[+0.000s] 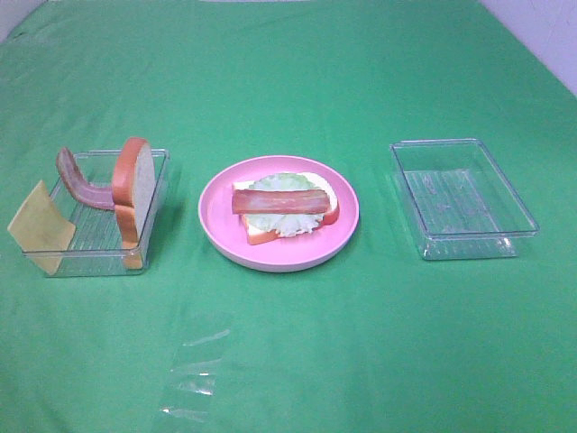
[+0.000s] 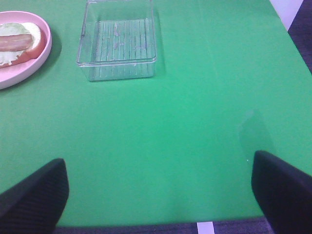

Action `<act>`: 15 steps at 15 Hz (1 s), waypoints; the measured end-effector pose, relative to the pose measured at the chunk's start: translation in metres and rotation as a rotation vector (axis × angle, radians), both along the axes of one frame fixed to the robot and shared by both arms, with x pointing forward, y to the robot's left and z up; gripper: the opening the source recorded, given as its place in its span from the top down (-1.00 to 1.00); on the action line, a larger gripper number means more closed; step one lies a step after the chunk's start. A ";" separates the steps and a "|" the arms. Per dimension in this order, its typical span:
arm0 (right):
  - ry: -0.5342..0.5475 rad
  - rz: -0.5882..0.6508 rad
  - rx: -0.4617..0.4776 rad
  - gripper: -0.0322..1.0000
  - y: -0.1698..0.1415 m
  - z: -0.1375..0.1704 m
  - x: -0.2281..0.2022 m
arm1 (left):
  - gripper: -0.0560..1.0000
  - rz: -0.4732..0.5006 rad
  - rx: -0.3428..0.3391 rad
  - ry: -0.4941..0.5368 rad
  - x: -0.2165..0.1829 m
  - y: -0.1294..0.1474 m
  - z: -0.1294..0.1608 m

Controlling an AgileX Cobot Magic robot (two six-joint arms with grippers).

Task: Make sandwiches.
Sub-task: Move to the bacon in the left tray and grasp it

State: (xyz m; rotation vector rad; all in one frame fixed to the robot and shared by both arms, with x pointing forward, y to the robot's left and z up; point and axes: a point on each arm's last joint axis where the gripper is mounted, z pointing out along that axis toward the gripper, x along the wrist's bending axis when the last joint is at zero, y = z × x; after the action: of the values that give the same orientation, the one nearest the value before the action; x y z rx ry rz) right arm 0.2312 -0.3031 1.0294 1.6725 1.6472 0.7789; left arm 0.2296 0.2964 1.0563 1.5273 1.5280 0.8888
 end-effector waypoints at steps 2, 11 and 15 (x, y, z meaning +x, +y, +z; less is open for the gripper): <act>0.000 0.000 0.000 -0.95 0.000 0.000 0.000 | -0.95 0.000 0.000 0.000 0.000 0.000 0.000; 0.000 0.000 0.000 -0.95 0.000 0.000 0.000 | -0.95 0.000 0.000 0.000 0.000 0.000 0.000; 0.000 0.000 0.000 -0.95 0.000 0.000 0.000 | -0.95 0.001 0.001 0.006 0.001 0.000 0.000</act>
State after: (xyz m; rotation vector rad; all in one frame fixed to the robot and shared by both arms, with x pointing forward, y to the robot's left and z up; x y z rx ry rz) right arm 0.2312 -0.3031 1.0294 1.6725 1.6472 0.7789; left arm 0.2306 0.2965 1.0566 1.5314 1.5326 0.8860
